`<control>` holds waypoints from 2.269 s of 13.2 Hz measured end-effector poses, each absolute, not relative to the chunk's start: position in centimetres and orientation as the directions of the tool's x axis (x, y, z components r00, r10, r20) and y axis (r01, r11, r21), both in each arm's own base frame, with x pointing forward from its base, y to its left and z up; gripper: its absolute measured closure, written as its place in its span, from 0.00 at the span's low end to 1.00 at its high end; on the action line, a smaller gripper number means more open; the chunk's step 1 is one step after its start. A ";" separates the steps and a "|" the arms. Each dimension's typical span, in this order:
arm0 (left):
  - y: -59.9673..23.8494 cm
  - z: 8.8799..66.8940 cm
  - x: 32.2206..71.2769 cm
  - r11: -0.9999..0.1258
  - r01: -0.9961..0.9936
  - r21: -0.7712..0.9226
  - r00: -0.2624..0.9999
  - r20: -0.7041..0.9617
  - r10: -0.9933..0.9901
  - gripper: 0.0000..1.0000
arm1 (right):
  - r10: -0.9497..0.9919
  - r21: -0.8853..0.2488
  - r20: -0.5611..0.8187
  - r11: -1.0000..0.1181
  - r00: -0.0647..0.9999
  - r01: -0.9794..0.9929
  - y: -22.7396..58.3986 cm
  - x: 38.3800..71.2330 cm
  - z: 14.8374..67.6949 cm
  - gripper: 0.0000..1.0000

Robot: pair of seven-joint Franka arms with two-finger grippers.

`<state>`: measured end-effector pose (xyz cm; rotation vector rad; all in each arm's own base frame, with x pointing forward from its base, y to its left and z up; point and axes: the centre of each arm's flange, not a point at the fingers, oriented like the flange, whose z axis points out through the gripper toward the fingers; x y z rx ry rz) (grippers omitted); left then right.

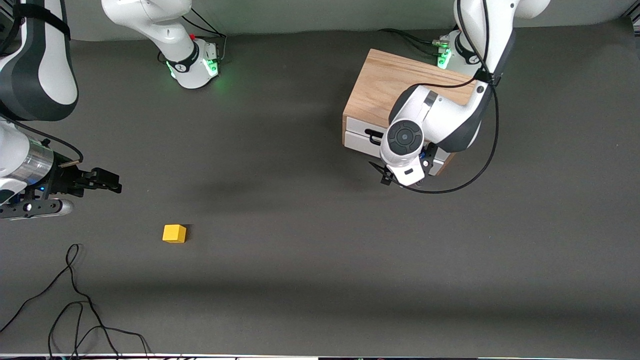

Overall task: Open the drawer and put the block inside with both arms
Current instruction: 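Pull the drawer open by its handle with the left gripper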

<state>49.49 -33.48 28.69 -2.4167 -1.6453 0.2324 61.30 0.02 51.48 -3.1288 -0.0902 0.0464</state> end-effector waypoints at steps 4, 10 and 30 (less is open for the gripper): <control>-33.7 29.2 50.2 -0.355 0.903 -0.242 0.362 -0.017 0.932 0.00 | 0.058 -0.013 -0.059 -0.998 0.997 0.057 0.0 61.1 50.8 0.00; -34.3 29.5 51.2 -0.360 0.910 -0.206 0.363 -0.025 0.931 0.00 | 0.058 -0.015 -0.075 -0.998 0.995 0.057 0.1 61.0 50.7 0.00; -37.7 30.8 58.3 -0.362 0.928 -0.083 0.358 -0.059 0.932 0.00 | 0.082 -0.015 -0.079 -0.997 0.993 0.082 1.5 61.1 50.4 0.00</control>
